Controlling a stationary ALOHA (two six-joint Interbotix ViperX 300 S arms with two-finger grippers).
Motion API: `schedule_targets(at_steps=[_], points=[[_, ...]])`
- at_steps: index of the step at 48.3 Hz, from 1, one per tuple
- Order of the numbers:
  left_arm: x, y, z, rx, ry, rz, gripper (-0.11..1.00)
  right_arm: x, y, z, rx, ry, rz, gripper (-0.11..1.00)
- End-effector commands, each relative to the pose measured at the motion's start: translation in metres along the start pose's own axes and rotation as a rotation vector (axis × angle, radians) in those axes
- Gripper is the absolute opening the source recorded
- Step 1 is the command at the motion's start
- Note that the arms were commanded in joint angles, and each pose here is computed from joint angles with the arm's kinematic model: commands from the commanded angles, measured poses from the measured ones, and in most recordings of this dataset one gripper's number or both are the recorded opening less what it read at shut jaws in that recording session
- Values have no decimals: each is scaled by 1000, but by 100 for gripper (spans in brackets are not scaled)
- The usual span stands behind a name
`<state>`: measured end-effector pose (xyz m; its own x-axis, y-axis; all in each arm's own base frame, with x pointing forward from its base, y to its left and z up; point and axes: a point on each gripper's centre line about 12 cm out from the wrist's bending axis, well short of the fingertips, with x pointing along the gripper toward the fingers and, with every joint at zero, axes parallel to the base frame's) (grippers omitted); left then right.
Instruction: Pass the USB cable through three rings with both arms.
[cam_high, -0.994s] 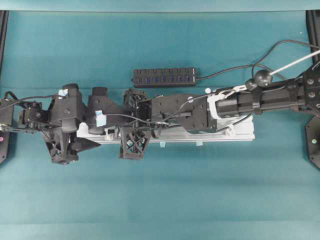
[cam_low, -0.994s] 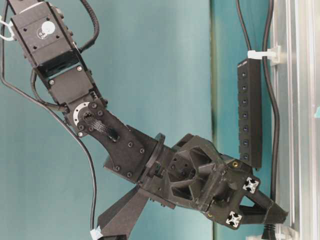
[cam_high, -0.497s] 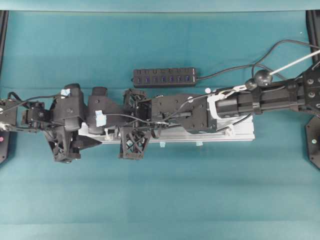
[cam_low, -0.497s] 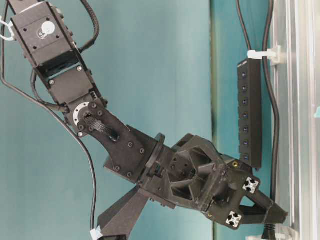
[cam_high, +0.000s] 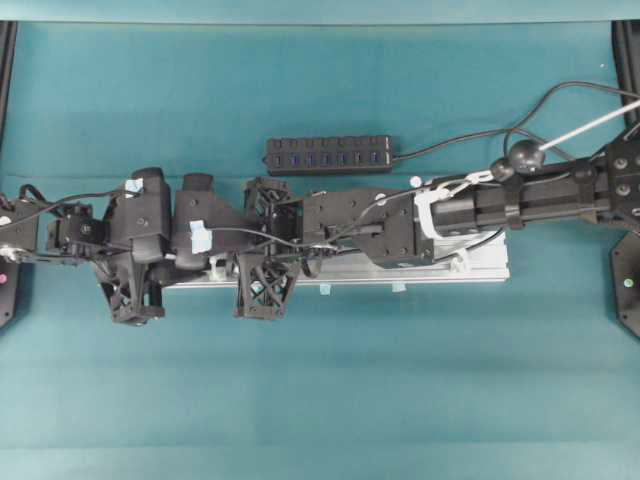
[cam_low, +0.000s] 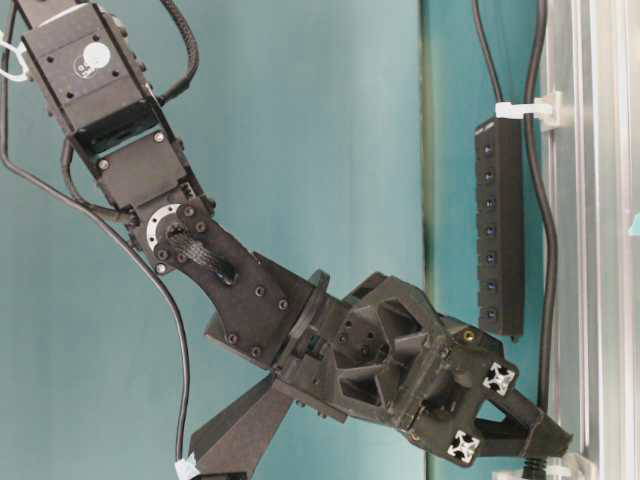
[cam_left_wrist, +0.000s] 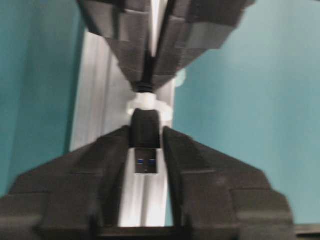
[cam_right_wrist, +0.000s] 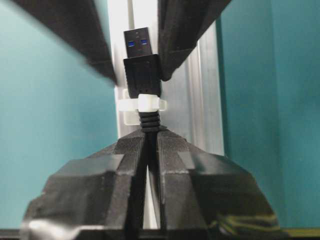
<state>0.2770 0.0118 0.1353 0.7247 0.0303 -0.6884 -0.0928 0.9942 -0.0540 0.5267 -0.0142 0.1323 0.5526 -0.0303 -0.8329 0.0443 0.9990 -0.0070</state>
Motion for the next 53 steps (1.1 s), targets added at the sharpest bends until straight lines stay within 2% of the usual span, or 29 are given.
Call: schedule_targets(at_steps=[1,25,35,41,44,50,53], points=[[-1,-1,5,7,-21,-4,25,-7,1,11,-6,-37,3,-8],[-1,-2,8,8,-44,-6,25,-7,1,10,-6,-44,3,-7],[-1,-2,8,8,-46,-6,25,-8,1,12,-6,-58,4,0],[-1,-1,8,7,-46,-5,25,-9,1,12,-6,-57,4,16],[-1,-2,7,7,-44,-6,25,-10,1,12,-6,-57,4,30],[-2,-1,8,4,-47,-5,25,-14,1,13,-6,-54,3,66],[-2,-1,8,4,-47,-5,25,-17,2,14,-7,-52,4,76]])
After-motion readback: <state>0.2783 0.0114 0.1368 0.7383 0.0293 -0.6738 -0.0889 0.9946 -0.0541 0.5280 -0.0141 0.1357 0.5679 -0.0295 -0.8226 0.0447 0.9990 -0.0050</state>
